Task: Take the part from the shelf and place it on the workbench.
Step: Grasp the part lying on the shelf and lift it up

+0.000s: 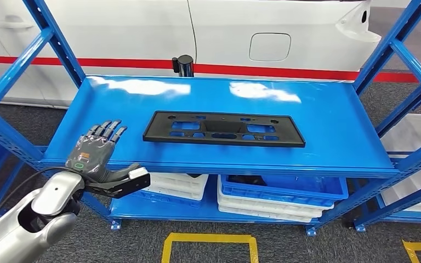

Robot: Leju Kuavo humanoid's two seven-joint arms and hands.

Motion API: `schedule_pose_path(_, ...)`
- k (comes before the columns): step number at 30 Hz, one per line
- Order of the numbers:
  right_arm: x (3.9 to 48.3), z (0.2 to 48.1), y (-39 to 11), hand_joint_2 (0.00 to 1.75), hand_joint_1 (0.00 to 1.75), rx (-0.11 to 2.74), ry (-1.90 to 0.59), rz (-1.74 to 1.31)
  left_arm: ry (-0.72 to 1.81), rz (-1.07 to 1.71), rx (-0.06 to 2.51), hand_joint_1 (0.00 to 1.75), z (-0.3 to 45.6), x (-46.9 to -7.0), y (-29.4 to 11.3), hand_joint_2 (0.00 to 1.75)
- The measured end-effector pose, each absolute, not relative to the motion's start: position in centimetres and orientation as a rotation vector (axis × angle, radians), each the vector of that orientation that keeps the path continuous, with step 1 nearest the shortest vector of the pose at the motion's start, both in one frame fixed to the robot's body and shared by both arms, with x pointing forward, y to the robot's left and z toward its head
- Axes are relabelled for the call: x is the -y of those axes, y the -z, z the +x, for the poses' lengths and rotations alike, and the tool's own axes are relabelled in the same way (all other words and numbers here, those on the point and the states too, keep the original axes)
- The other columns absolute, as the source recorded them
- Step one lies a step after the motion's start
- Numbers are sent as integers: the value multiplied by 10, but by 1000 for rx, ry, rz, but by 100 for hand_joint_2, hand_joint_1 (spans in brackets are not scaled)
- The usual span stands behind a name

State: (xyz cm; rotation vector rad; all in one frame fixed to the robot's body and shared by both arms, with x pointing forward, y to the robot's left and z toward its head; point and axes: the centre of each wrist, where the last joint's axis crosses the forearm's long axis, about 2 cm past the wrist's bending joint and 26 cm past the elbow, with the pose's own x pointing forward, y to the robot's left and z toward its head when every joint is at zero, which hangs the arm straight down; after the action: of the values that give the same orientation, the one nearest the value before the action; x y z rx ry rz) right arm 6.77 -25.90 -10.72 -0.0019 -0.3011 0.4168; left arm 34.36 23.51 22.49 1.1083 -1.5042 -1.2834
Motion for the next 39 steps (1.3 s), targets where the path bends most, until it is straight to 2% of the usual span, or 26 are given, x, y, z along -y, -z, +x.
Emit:
schedule_pose_path(20, 257, 67, 107, 0, 0, 302, -412, 2, 1321, 1090, 1467, 0, 347, -236, -221, 0)
schedule_pose_path(31, 256, 68, 107, 0, 0, 309, -411, 6, 1288, 726, 1496, 0, 349, -226, -224, 0)
schedule_pose_path(39, 255, 68, 107, 0, 0, 309, -408, 7, 1407, 978, 1510, 0, 349, -208, -230, 0)
